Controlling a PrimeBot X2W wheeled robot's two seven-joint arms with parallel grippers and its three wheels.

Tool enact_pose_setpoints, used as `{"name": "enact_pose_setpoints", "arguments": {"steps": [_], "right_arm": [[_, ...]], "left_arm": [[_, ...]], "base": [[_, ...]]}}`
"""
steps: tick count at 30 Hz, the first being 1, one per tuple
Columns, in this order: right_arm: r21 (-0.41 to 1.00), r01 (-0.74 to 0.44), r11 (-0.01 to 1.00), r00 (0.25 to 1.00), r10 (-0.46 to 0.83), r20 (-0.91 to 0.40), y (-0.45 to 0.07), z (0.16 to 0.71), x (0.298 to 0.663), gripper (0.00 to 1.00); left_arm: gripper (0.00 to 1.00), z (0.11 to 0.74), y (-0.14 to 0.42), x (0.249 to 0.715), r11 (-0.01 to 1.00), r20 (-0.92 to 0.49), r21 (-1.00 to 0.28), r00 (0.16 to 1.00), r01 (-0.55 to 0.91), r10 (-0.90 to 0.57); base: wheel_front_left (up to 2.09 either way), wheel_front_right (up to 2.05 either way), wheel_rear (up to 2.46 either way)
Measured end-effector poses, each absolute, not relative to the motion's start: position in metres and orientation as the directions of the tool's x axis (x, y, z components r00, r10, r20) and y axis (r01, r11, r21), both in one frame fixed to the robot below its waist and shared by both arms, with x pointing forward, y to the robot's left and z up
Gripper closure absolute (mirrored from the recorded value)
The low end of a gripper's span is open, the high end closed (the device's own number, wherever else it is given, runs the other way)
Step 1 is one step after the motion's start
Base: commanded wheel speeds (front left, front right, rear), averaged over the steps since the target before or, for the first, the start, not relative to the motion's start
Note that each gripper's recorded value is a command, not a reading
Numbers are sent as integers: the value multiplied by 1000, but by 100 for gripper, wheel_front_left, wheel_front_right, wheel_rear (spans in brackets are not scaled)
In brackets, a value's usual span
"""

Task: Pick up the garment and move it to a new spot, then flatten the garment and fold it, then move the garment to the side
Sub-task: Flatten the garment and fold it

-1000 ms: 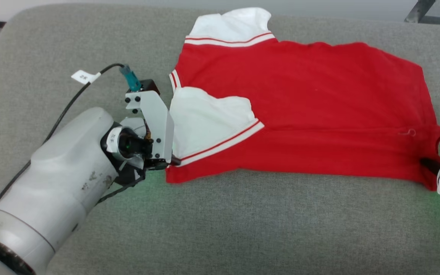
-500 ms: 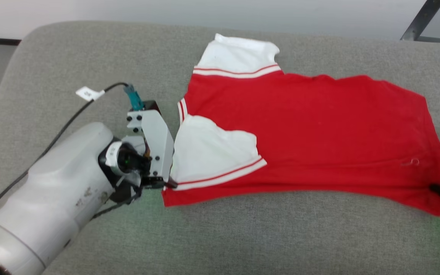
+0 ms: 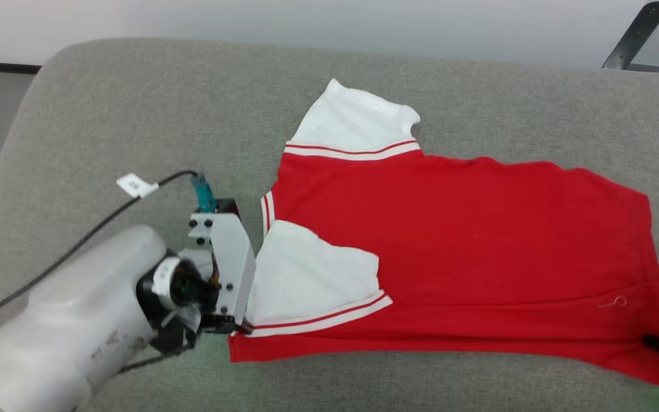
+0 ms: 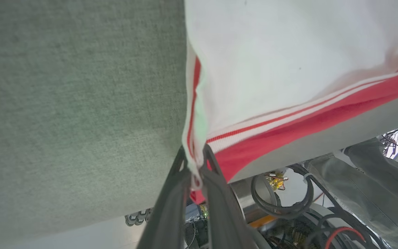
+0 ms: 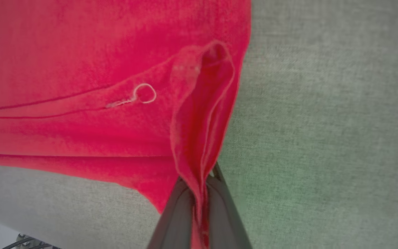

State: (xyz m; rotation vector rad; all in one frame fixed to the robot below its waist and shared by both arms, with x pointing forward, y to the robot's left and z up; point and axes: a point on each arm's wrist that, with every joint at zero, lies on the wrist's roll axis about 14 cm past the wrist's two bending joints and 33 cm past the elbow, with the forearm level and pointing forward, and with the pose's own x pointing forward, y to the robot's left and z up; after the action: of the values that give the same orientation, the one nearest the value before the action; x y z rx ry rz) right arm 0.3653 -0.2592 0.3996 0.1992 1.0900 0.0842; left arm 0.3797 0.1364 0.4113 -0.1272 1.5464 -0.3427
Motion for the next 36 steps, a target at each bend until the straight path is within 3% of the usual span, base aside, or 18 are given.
{"name": "enact_pose_setpoints", "arguments": {"steps": [7, 11, 12, 14, 15, 16, 17, 22, 25, 30, 36], "right_arm": [[182, 35, 983, 456, 147, -878, -254, 390, 360, 100], [168, 20, 986, 455, 140, -879, -251, 386, 360, 100], [168, 17, 986, 461, 142, -876, -250, 386, 362, 93], [166, 6, 986, 472, 144, -870, -248, 387, 362, 27], [162, 1, 987, 478, 142, -867, -248, 389, 363, 0], [158, -4, 987, 485, 140, -863, -249, 391, 363, 0], [156, -8, 988, 495, 140, -858, -249, 393, 365, 0], [144, -36, 989, 596, 137, -792, -251, 421, 377, 0], [122, -58, 991, 692, 128, -711, -253, 447, 388, 0], [-18, -161, 987, 905, 140, -402, -244, 521, 416, 0], [-172, -165, 971, 985, 154, -77, -239, 563, 418, 0]], "left_arm": [[100, 394, 134, 382, 954, -964, -258, 24, 153, -265], [82, 388, 134, 386, 958, -968, -239, 42, 157, -249], [73, 388, 133, 387, 958, -968, -238, 45, 159, -247], [60, 389, 132, 388, 957, -967, -237, 50, 164, -248], [53, 391, 132, 389, 957, -968, -230, 63, 176, -245], [14, 394, 133, 392, 958, -968, -219, 79, 187, -237], [2, 397, 134, 394, 957, -968, -214, 93, 196, -235], [0, 421, 135, 409, 954, -956, -191, 176, 231, -234], [0, 444, 133, 429, 950, -930, -182, 268, 254, -250], [0, 489, 130, 485, 945, -823, -130, 499, 300, -272], [0, 513, 116, 537, 933, -705, -123, 632, 337, -321]], "base": [[0, 0, 0], [0, 0, 0], [0, 0, 0], [0, 0, 0], [0, 0, 0], [0, 0, 0], [0, 0, 0], [0, 0, 0], [0, 0, 0], [0, 0, 0], [0, 0, 0]]}}
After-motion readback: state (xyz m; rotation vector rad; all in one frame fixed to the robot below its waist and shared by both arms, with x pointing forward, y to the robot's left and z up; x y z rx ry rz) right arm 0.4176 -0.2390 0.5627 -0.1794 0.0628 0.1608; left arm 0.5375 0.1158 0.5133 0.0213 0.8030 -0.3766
